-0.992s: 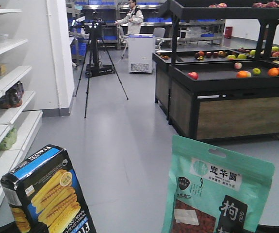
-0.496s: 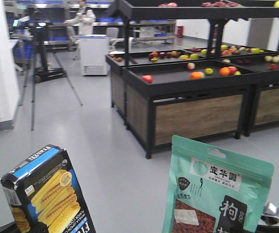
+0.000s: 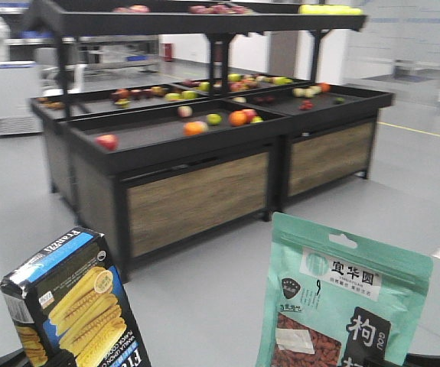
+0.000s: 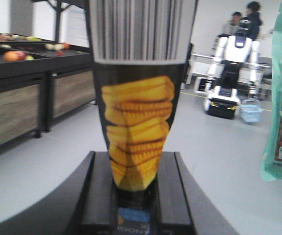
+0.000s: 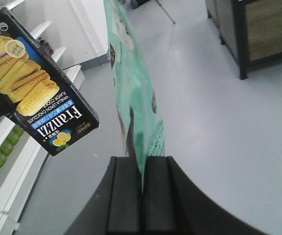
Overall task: Pick snacks and fruit into basket
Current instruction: 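Drive the base away from the shelf holding both items, then drive toward the other robot holding the light-blue basket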
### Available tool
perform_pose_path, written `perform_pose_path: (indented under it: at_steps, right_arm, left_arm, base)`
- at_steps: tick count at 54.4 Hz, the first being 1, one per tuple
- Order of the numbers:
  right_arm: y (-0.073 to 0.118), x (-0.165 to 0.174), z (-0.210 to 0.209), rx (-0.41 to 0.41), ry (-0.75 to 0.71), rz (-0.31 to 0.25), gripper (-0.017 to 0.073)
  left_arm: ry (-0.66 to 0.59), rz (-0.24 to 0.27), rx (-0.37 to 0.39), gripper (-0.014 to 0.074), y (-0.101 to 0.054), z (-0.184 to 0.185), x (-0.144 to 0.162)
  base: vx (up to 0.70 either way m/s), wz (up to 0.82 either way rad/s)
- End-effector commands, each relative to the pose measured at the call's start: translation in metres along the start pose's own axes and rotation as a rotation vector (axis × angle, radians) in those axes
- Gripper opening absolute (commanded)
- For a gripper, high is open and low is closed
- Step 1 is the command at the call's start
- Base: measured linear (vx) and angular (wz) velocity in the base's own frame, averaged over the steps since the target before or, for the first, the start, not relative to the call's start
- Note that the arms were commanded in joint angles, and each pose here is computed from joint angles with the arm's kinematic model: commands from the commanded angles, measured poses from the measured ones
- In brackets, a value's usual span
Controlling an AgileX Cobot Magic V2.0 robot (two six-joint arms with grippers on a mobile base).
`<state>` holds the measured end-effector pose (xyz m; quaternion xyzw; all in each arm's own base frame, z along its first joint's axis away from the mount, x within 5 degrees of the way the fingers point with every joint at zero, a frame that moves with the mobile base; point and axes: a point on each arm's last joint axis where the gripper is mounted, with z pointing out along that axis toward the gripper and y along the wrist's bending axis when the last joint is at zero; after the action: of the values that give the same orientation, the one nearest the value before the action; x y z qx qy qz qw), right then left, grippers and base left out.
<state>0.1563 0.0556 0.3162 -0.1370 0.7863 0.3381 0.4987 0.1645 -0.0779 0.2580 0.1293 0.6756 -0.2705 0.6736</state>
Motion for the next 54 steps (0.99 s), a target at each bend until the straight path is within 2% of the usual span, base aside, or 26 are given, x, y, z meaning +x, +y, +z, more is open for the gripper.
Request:
perform_pose_path:
  at_steps: [1, 54]
  right_arm:
    - [0.0033, -0.0106, -0.0033, 0.007, -0.045, -0.025, -0.0009]
    - [0.0036, -0.0104, -0.0032, 0.004, -0.044, -0.025, -0.0009]
  left_arm:
    - [-0.13, -0.007, 0.044, 0.0, -0.0054, 0.0004, -0.0184]
    - [-0.13, -0.007, 0.044, 0.0, -0.0054, 0.0004, -0.0184]
  base:
    - [0.48, -0.71]
    - [0.49, -0.69]
